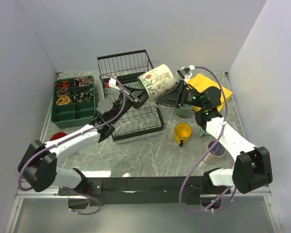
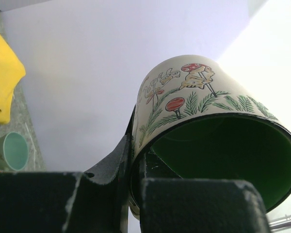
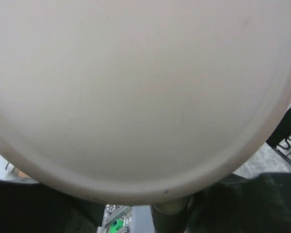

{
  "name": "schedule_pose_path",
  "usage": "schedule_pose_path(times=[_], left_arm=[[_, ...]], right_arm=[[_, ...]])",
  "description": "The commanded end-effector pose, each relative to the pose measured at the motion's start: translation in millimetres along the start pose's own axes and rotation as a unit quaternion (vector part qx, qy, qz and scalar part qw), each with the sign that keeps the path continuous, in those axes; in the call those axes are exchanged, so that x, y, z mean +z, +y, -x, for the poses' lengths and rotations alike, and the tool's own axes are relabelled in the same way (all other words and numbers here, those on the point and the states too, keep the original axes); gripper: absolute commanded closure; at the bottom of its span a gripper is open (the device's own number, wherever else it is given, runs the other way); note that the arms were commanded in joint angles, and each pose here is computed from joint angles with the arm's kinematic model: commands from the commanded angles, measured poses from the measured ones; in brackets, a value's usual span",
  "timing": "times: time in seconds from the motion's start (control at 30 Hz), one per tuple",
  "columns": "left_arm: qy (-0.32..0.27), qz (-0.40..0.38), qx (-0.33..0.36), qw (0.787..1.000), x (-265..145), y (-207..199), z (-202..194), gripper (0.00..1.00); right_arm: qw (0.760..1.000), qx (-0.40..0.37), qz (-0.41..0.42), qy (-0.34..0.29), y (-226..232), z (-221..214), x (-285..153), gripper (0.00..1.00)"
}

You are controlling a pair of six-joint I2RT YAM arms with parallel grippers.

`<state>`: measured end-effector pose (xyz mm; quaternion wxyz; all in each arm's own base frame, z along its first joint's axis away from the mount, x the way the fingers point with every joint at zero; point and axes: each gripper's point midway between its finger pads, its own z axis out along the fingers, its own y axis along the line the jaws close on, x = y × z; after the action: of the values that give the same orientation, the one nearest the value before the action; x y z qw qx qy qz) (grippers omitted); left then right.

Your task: Load the cups into the dish rack

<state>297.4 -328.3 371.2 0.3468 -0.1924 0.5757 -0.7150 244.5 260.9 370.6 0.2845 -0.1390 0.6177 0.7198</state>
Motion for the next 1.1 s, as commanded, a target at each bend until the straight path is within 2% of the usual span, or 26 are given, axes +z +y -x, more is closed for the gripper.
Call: schedule_pose_path(times=[0.0,0.23,0.27,0.37,0.5,0.53,0.6,0.63,0.7,0.73,0.87,0.93,1.0,1.03,1.07], left_arm=[[-0.005,-0.130,-0.015,0.991,-2.7,-73.6,-0.3,0.99],[0.002,-0.122,-0.012,0.993,4.6,-67.8,-8.2,0.99],[0.003,-0.120,-0.011,0.993,5.2,-65.4,-9.4,0.99],[0.006,-0.116,-0.009,0.993,5.2,-62.2,-12.4,0.99],[0.010,-0.118,-0.007,0.993,0.2,-60.0,-14.1,0.97],[0.011,-0.114,-0.005,0.993,-1.3,-56.4,-14.9,0.85],[0.010,-0.109,0.000,0.994,-4.1,-56.6,-14.9,0.68],[0.010,-0.105,0.007,0.994,-5.8,-54.2,-15.2,0.54],[0.010,-0.096,0.015,0.995,-10.6,-54.1,-14.3,0.42],[0.011,-0.087,0.023,0.996,-13.4,-49.7,-15.1,0.33],[0.011,-0.060,0.049,0.997,-34.4,-43.8,-13.4,0.21],[0.013,-0.012,0.065,0.998,-46.6,-16.6,-12.4,0.15],[0.005,0.004,0.076,0.997,-64.0,-13.4,-7.4,0.12],[0.007,0.050,0.082,0.995,-75.0,14.2,-7.7,0.07],[0.001,0.047,0.087,0.995,-86.8,8.3,-5.4,0.05]], right_arm=[[1.000,-0.018,0.022,-0.010,17.5,4.3,5.2,0.48],[1.000,-0.020,0.016,-0.013,15.8,4.1,4.5,0.70],[1.000,-0.022,0.017,-0.013,16.5,3.6,4.7,0.81],[0.999,-0.032,0.011,-0.009,15.7,4.7,3.7,1.00],[0.998,-0.065,0.007,-0.017,18.7,9.8,-1.6,1.00],[0.998,-0.067,0.006,-0.018,18.0,10.0,-2.9,1.00],[0.997,-0.075,0.000,-0.023,15.0,12.5,-6.7,1.00],[0.997,-0.078,-0.002,-0.025,13.8,12.9,-8.1,1.00],[0.996,-0.083,-0.008,-0.024,10.6,12.8,-9.8,1.00],[0.996,-0.087,-0.009,-0.024,10.0,12.8,-10.8,1.00],[0.995,-0.099,-0.018,-0.022,6.1,12.2,-11.8,1.00],[0.994,-0.109,-0.022,-0.020,4.2,13.4,-11.3,1.00],[0.993,-0.113,-0.028,-0.017,0.5,13.2,-11.4,1.00],[0.992,-0.118,-0.030,-0.017,0.4,13.7,-11.2,1.00],[0.993,-0.113,-0.037,-0.016,-4.3,13.8,-11.6,1.00]])
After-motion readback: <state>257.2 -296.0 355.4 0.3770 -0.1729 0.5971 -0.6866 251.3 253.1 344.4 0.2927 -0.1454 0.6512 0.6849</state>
